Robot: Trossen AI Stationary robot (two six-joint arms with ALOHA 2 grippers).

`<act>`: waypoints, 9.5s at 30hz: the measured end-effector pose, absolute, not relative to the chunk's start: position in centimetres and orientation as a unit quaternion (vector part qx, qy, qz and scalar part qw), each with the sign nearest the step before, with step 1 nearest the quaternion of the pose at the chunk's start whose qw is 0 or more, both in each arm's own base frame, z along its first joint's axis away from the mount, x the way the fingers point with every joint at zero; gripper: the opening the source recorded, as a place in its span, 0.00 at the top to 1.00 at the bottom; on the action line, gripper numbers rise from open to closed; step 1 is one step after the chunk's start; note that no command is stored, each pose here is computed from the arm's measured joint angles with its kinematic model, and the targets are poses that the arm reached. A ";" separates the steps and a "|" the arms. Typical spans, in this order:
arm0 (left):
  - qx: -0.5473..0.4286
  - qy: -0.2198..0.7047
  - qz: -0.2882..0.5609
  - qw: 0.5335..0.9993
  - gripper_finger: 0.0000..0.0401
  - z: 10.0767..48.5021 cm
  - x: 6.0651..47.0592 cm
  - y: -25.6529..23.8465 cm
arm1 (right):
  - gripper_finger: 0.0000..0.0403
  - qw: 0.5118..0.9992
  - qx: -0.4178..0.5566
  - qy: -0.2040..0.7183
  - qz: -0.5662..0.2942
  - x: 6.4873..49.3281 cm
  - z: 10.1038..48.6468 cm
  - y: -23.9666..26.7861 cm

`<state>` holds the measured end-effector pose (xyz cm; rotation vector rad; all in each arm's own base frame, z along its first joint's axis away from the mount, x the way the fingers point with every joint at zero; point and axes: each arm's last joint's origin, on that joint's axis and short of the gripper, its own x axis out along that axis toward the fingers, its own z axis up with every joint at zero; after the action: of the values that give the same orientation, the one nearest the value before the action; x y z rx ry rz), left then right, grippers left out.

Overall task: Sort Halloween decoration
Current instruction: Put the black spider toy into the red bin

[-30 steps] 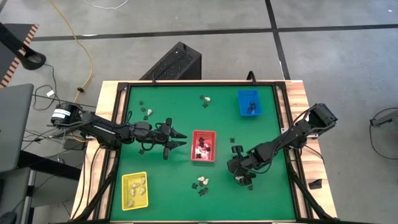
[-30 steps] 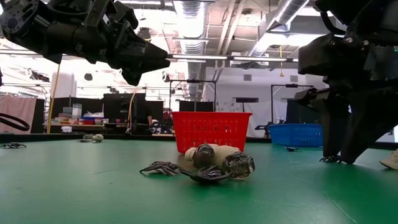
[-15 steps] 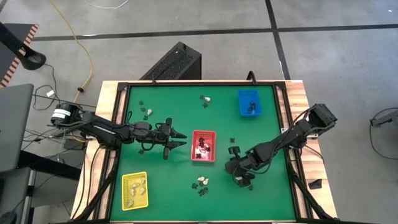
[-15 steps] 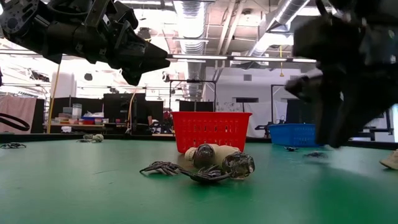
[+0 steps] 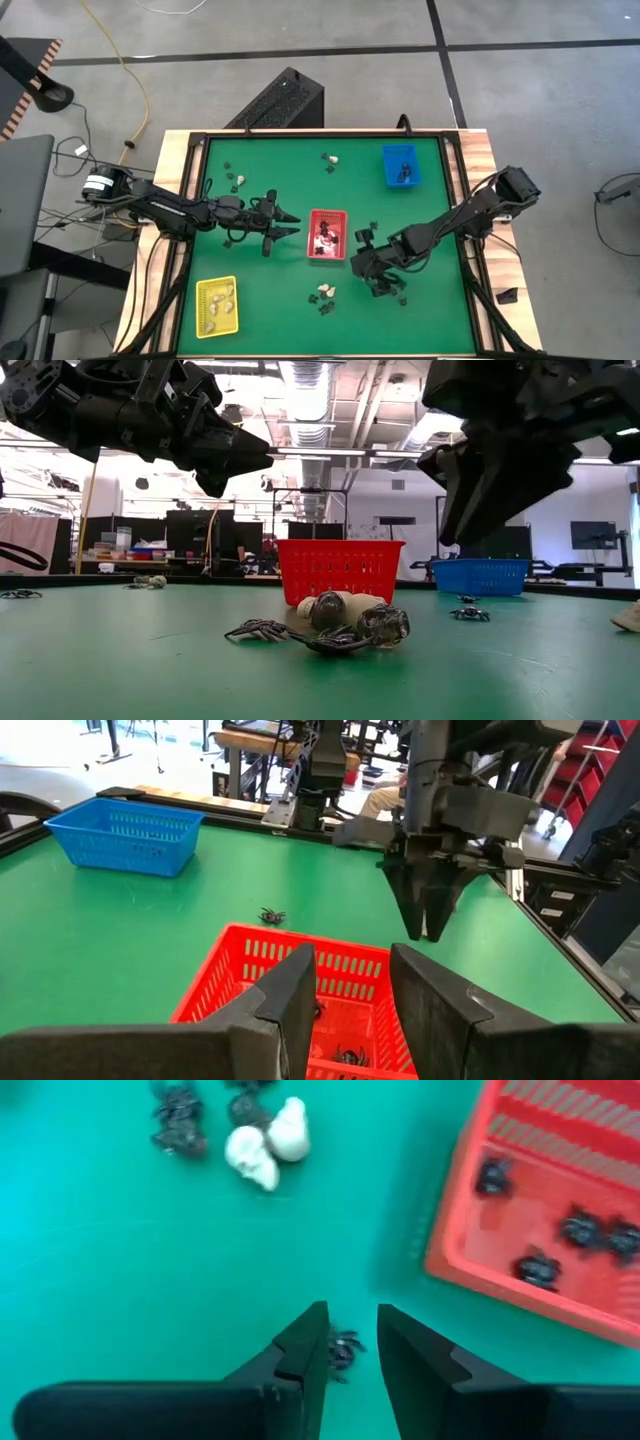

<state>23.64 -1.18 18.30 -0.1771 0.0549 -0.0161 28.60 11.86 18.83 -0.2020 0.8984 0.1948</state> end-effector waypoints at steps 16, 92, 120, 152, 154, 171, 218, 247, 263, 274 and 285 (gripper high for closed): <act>-0.088 0.028 -0.009 0.996 0.70 18.3 23.7 -1.2 | 0.42 0.880 -0.052 0.468 0.055 29.4 15.4 12.6; -0.089 0.028 -0.014 0.996 0.70 18.3 23.7 -1.2 | 0.44 0.838 -0.062 0.540 0.033 28.8 16.0 12.9; -0.089 0.028 -0.014 0.996 0.70 18.3 23.7 -1.2 | 0.53 0.831 -0.060 0.552 0.027 29.2 15.1 12.6; -0.091 0.028 -0.022 0.995 0.70 18.3 23.6 -1.3 | 0.53 0.859 -0.029 0.509 0.054 29.5 17.5 12.4; -0.091 0.028 -0.022 0.995 0.70 18.3 23.6 -1.3 | 0.53 0.863 -0.031 0.501 0.058 29.5 18.0 12.3; -0.091 0.028 -0.021 0.995 0.70 18.3 23.6 -1.3 | 0.53 0.831 -0.145 0.517 0.146 30.4 15.3 12.8; -0.089 0.029 -0.021 0.995 0.70 18.3 23.6 -1.3 | 0.81 0.877 -0.103 0.448 0.138 30.6 19.9 9.9; -0.091 0.032 -0.021 0.995 0.70 18.2 23.6 -1.3 | 0.65 0.834 0.009 0.549 -0.058 25.1 18.5 -1.2; -0.088 0.033 -0.021 0.995 0.70 18.2 23.6 -1.3 | 0.66 0.827 0.145 0.535 -0.098 24.6 17.3 -4.1; -0.088 0.034 -0.021 0.995 0.70 18.2 23.6 -1.3 | 0.66 0.786 0.164 0.590 -0.086 26.0 13.3 -4.2; -0.085 0.041 -0.020 0.995 0.70 18.1 23.6 -1.3 | 0.84 0.804 0.164 0.566 -0.084 25.5 15.0 -3.9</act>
<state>23.63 -1.26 18.05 -0.1694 0.0830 -0.0406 25.49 -3.89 15.04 0.3518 1.2115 -0.1791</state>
